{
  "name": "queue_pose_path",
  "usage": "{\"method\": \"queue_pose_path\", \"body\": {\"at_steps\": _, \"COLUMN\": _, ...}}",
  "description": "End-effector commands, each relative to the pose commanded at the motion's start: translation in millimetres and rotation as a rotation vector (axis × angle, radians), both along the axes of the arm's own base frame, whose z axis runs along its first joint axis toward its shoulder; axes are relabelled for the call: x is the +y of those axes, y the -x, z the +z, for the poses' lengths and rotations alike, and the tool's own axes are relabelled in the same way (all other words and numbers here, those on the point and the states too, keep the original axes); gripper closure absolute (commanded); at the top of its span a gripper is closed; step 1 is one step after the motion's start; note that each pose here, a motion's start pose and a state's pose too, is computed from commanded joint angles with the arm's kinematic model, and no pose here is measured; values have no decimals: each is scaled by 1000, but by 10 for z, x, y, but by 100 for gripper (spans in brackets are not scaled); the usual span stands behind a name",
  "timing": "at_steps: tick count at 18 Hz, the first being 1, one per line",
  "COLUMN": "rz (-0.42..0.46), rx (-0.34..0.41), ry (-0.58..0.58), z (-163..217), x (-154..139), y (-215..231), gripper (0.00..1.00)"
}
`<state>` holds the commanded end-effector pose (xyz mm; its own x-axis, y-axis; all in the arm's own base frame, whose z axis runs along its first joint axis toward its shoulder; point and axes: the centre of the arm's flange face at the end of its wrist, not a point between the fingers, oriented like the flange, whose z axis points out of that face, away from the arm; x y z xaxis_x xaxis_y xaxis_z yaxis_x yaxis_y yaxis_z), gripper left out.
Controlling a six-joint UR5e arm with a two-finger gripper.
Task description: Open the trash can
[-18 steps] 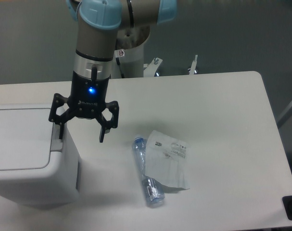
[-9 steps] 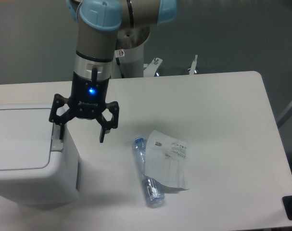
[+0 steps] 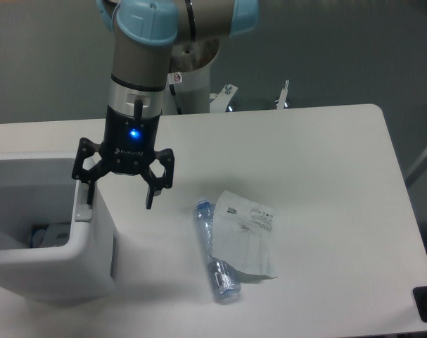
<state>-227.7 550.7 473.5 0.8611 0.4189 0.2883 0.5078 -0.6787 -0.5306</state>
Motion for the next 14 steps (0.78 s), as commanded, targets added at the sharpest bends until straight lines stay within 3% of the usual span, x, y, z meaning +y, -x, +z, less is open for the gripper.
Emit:
{"method": "queue_pose_path", "body": {"at_steps": 4, "rz": 7, "rx": 52, "ry": -52, "z": 371, "x": -10, "y": 86, "gripper": 0}}
{"method": "queue_pose_path", "body": {"at_steps": 7, "rz": 67, "rx": 92, "ry": -56, "z": 514, "x": -120, "y": 366, "gripper": 0}}
{"method": "queue_pose_path", "body": {"at_steps": 10, "rz": 142, "rx": 166, "ry": 2, "z": 510, "x": -309, "y": 707, "gripper": 0}}
{"method": "queue_pose_path", "body": {"at_steps": 14, "rz": 136, "rx": 305, "ry": 146, "z": 313, "x": -546, "y": 995, "gripper": 0}}
